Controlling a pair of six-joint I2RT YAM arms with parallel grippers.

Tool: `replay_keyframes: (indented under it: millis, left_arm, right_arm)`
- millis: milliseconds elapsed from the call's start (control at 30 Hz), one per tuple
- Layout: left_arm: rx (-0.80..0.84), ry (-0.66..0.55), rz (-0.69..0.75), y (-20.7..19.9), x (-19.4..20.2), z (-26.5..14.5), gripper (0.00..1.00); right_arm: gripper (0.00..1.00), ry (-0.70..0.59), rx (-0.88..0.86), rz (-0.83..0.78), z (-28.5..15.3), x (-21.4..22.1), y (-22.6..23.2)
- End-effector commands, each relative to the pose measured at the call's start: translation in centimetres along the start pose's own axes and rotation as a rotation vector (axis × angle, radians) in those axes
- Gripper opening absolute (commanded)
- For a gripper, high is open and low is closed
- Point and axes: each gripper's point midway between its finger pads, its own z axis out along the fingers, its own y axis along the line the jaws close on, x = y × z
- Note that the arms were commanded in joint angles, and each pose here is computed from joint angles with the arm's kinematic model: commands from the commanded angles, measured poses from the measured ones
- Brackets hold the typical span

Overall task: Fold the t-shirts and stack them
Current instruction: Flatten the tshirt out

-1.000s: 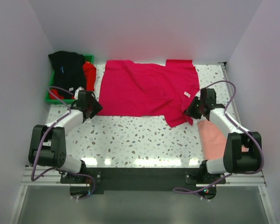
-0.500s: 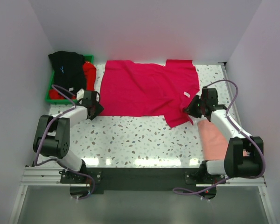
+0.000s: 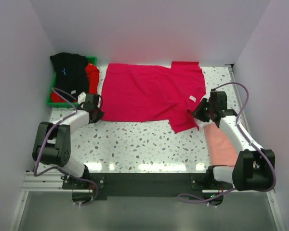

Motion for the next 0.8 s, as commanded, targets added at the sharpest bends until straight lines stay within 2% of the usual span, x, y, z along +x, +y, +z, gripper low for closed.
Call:
replay_keyframes:
  millis: [0,267,433,767]
  left_arm:
    - [0.003,-0.080,-0.041,1.1,-2.2,-2.8,0.00]
    - [-0.014,-0.131,-0.055,4.4,-3.2,-6.0,0.00]
    - [0.019,-0.140,-0.062,4.9,-2.9,-6.9,0.00]
    - [0.061,-0.127,-0.050,4.4,-2.7,-7.2,0.00]
  right_arm:
    - [0.28,-0.009,0.009,-0.018,-1.9,0.3,-0.4]
    - [0.28,0.029,0.041,-0.009,-5.0,3.6,-2.7]
    - [0.45,0.021,0.058,-0.049,-5.9,4.9,-3.9]
    - [0.47,0.065,0.091,-0.068,-4.3,8.8,-4.8]
